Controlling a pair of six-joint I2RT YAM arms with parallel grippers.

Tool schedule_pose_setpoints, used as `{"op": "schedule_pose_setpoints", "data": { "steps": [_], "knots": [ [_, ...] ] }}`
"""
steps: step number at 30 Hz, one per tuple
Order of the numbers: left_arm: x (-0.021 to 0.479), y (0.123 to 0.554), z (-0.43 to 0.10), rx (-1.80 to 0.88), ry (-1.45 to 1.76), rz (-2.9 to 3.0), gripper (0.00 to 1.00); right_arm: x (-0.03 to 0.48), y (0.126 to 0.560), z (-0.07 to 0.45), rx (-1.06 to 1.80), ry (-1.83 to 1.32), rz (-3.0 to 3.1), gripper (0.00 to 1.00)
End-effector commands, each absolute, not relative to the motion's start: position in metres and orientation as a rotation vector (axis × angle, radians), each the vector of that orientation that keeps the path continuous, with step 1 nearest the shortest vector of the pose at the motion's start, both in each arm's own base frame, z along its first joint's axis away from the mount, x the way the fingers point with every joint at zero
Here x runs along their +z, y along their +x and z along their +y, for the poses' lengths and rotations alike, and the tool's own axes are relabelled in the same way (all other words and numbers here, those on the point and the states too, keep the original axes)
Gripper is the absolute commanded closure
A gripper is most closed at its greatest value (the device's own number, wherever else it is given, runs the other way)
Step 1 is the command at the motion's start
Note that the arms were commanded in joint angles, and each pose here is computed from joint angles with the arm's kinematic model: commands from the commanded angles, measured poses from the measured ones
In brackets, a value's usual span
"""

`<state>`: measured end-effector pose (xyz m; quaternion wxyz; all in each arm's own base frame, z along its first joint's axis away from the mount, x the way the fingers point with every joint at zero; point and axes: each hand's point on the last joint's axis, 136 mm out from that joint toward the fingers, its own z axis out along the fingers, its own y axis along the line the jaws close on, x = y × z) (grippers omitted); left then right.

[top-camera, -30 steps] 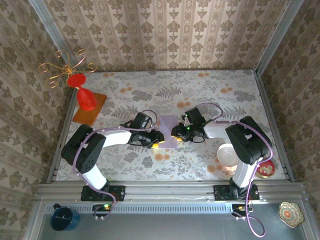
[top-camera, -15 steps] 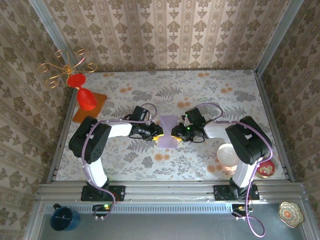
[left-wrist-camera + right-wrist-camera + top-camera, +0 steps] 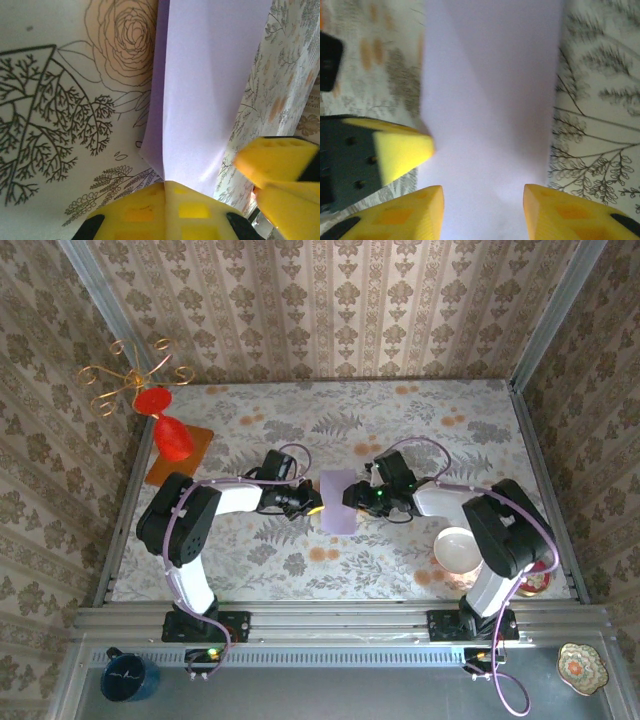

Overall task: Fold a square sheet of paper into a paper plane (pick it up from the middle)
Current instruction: Third fold the triangle at the center of the table.

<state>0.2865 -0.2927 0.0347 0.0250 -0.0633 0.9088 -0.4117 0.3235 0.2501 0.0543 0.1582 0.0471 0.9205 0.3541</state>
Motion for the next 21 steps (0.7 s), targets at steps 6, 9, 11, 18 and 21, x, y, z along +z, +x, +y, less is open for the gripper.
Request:
{"op": "schedule_pose_setpoints", "data": {
  "steps": [6,9,11,18,21],
  "knots": [
    [0.066,0.288,-0.297,-1.419,-0.286,2.722,0.97,0.108,0.319,0.251,0.688,-0.356,2.311,0.38],
    [0.07,0.287,-0.297,-1.435,-0.313,2.717,0.97,0.112,0.313,0.255,0.65,-0.47,2.221,0.36],
    [0.073,0.288,-0.298,-1.446,-0.326,2.715,0.97,0.113,0.305,0.262,0.618,-0.573,2.158,0.35],
    [0.075,0.288,-0.297,-1.473,-0.356,2.71,0.97,0.101,0.275,0.295,0.513,-0.914,2.015,0.35],
    [0.073,0.288,-0.295,-1.481,-0.379,2.701,0.97,0.091,0.271,0.303,0.436,-0.986,1.977,0.34]
  ]
}}
